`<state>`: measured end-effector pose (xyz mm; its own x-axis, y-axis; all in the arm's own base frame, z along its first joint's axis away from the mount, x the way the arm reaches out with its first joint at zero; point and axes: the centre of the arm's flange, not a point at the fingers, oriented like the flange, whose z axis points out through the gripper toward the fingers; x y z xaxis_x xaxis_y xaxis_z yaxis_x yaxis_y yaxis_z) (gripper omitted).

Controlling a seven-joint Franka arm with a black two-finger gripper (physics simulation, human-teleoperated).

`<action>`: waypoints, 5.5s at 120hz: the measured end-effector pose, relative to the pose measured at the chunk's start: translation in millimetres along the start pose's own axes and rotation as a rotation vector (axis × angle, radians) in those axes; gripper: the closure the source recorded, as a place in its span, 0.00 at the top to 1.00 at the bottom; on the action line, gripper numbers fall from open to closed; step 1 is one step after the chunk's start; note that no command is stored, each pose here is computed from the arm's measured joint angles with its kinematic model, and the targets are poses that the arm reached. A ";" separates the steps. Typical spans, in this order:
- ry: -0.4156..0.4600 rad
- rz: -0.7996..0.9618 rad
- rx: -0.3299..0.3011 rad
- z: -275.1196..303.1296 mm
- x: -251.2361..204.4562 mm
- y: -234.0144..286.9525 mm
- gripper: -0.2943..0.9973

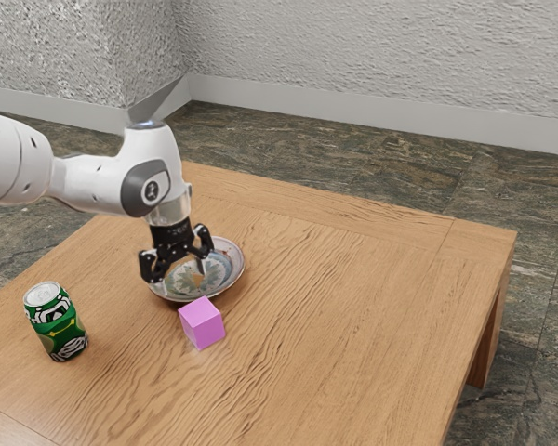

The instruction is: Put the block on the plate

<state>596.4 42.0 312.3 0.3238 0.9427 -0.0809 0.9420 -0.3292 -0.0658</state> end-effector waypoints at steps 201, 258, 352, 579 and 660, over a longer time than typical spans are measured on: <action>-0.029 0.047 0.042 41.5 -32.8 -1.0 0.77; -0.038 0.065 0.047 58.3 -30.3 0.4 0.68; -0.028 0.128 0.032 47.1 -70.1 14.4 0.53; 0.007 -0.106 0.006 16.2 84.9 53.3 0.59; 0.004 0.020 -0.047 -133.4 34.4 27.1 0.76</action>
<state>644.9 72.8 440.4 0.3430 0.9361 -0.0776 0.9383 -0.3453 -0.0177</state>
